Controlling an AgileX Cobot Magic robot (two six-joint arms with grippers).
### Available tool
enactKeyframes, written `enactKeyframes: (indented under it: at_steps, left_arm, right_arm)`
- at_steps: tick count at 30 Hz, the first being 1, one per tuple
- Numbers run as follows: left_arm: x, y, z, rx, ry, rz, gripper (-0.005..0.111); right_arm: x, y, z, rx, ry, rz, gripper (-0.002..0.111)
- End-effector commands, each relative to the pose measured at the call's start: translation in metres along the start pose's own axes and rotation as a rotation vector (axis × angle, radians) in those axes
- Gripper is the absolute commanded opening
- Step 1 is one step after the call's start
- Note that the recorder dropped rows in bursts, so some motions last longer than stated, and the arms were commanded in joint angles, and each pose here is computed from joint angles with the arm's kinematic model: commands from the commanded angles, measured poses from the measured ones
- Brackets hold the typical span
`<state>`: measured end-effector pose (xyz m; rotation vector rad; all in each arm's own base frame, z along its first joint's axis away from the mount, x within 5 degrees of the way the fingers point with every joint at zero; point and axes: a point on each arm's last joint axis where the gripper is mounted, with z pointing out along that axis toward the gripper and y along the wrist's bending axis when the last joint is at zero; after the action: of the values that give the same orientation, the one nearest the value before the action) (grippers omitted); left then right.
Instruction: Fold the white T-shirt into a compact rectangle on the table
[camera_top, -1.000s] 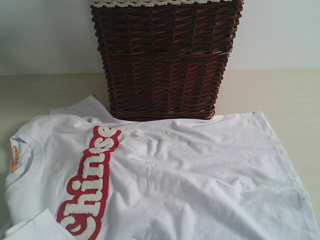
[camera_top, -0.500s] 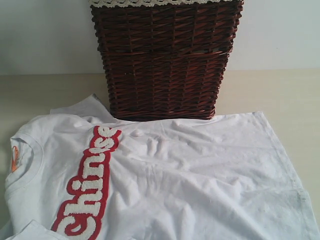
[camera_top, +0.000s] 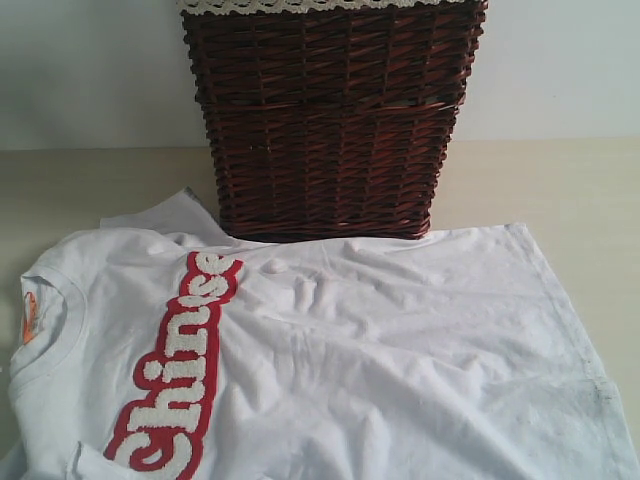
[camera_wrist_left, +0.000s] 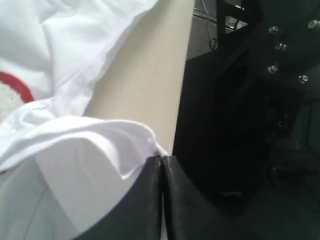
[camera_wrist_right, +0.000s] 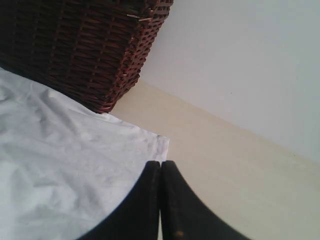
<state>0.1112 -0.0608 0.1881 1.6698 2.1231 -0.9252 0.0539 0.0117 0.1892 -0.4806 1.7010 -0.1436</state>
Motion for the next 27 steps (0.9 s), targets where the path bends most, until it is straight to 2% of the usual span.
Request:
enactKeyframes:
  at_steps: [1,5,8,13,15,22,24,27]
  left_arm:
    - [-0.013,-0.024,0.007,0.048,0.026,0.142,0.0]
    - [-0.019,-0.038,0.011,0.08,0.044,0.237,0.0]
    - [-0.02,-0.044,0.013,0.103,0.061,0.203,0.0]
    - [-0.019,-0.044,0.014,0.108,0.083,0.218,0.001]
    - [-0.018,-0.044,0.014,0.107,0.093,0.225,0.009]
    - [-0.018,-0.044,0.014,0.107,0.093,0.227,0.056]
    - [-0.018,-0.044,0.014,0.107,0.089,0.222,0.06]
    - [-0.018,-0.044,0.014,0.105,0.099,0.206,0.054]
  right_arm:
    - [0.001,0.0,0.0,0.001,-0.007,0.006,0.0]
    - [0.001,0.0,0.0,0.001,-0.007,0.006,0.0]
    - [0.001,0.0,0.0,0.001,-0.007,0.006,0.0]
    - [0.001,0.0,0.0,0.001,-0.007,0.006,0.0]
    - [0.001,0.0,0.0,0.001,-0.007,0.006,0.0]
    - [0.001,0.0,0.0,0.001,-0.007,0.006,0.0]
    - [0.001,0.0,0.0,0.001,-0.007,0.006,0.0]
    - [0.001,0.0,0.0,0.001,-0.007,0.006,0.0]
